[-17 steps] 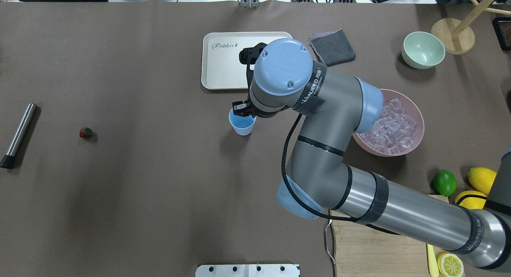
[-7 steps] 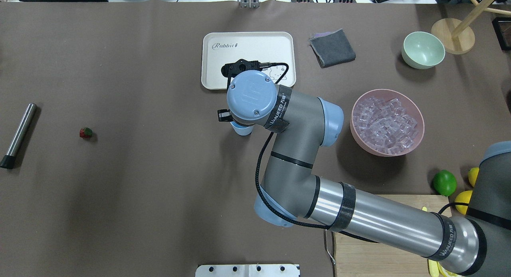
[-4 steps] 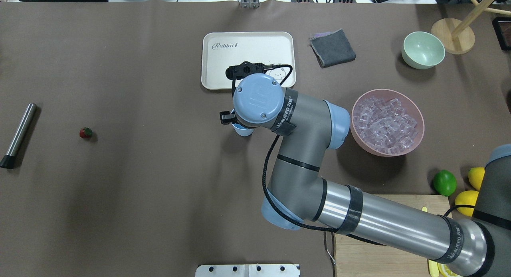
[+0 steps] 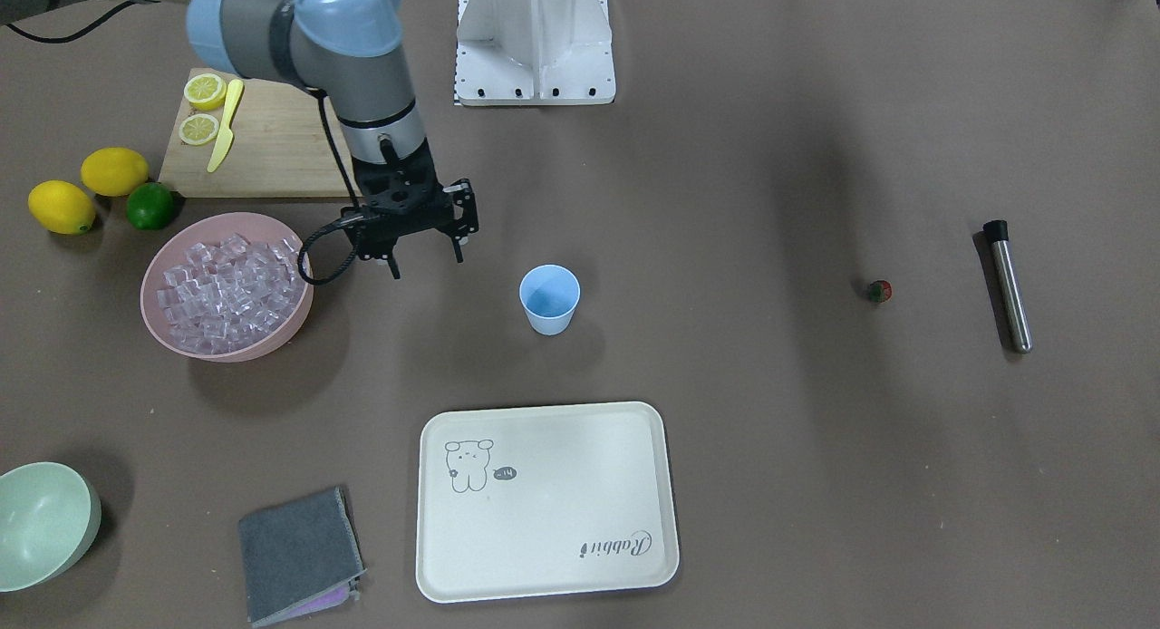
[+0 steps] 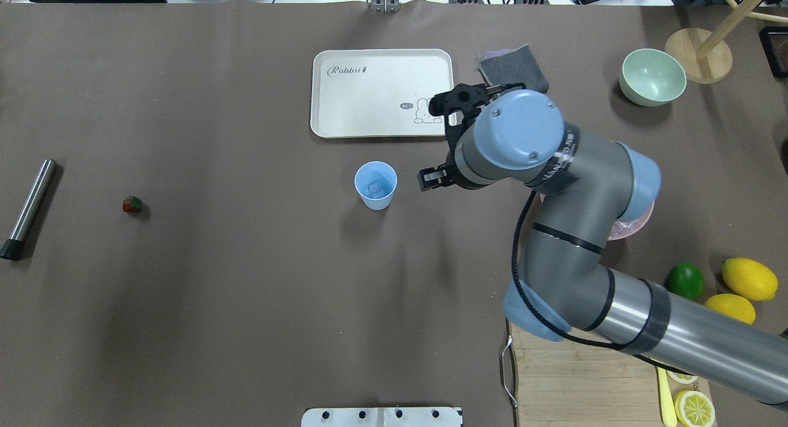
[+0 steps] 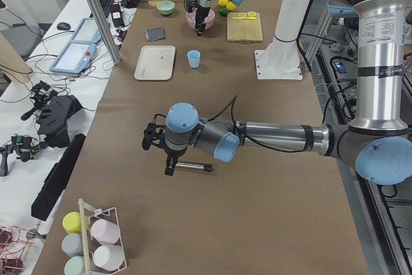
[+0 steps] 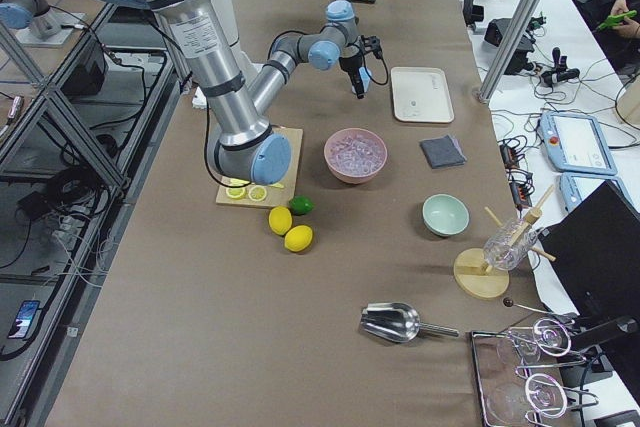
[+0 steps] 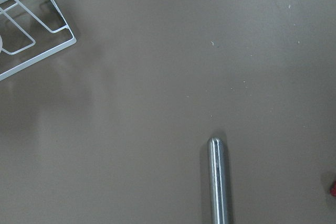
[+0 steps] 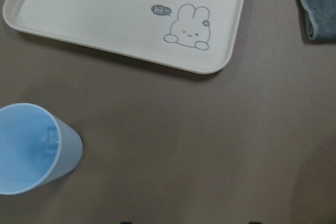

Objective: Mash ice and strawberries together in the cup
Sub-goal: 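Move the right gripper back over the pink ice bowl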

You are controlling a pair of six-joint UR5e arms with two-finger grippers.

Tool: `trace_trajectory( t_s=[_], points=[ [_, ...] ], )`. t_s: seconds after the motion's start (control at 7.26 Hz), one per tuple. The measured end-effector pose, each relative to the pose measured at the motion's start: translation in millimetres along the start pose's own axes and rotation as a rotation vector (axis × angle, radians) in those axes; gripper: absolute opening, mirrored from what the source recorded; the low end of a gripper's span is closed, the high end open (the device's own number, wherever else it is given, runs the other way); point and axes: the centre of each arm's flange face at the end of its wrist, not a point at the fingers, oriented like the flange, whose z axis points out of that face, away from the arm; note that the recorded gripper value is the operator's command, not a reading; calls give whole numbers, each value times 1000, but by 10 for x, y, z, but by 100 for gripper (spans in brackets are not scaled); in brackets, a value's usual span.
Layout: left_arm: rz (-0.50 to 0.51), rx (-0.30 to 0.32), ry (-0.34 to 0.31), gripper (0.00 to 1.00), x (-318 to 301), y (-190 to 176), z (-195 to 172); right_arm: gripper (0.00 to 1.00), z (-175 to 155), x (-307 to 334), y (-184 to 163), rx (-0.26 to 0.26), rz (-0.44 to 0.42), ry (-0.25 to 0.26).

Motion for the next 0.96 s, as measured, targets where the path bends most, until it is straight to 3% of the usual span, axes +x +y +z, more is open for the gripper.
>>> trace_trajectory(
  t_s=[0.14,0.28,0.41,0.96],
  points=[
    [1,2,1,97,-19,33,8,79,-66,417,54,-31,-3,1],
    [0,4,1,97,-30,49,13,71,-131,808,145,-56,-11,9],
    [0,6,2,97,-33,54,14,71,-161,1142,256,-77,-17,26],
    [1,11,2,97,-12,45,-4,68,42,1681,553,-175,22,114]
  ],
)
